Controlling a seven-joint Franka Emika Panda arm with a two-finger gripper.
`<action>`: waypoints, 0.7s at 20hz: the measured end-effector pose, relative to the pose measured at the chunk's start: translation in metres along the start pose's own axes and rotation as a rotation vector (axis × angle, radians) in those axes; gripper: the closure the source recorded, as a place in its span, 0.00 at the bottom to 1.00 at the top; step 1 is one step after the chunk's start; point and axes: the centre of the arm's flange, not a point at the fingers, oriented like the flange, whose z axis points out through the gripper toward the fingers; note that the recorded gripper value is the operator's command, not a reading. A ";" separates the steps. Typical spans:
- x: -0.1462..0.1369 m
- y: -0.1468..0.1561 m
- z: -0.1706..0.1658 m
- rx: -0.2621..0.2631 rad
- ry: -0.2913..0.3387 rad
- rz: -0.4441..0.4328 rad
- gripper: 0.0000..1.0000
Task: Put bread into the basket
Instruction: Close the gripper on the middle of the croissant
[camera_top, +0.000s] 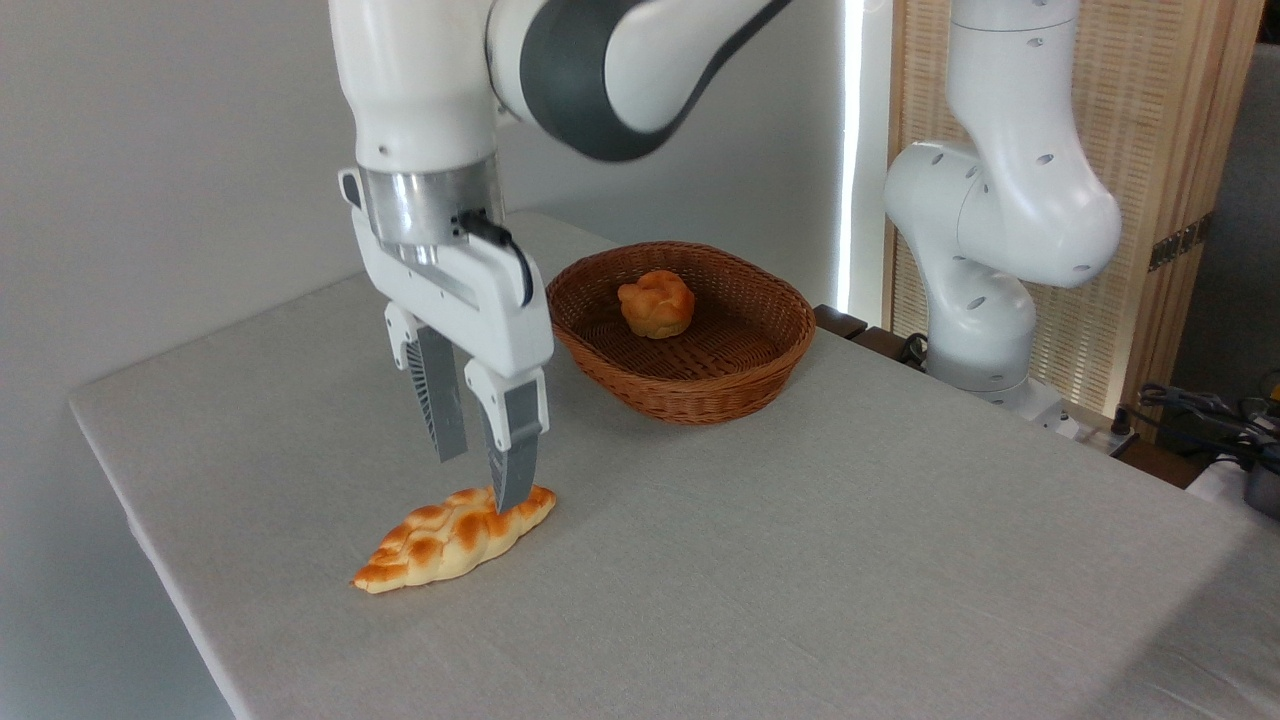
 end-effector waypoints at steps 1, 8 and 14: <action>0.004 0.008 0.009 0.002 0.005 0.015 0.00; 0.015 0.036 0.050 -0.033 0.075 0.016 0.00; 0.016 0.053 0.096 -0.023 0.096 0.035 0.00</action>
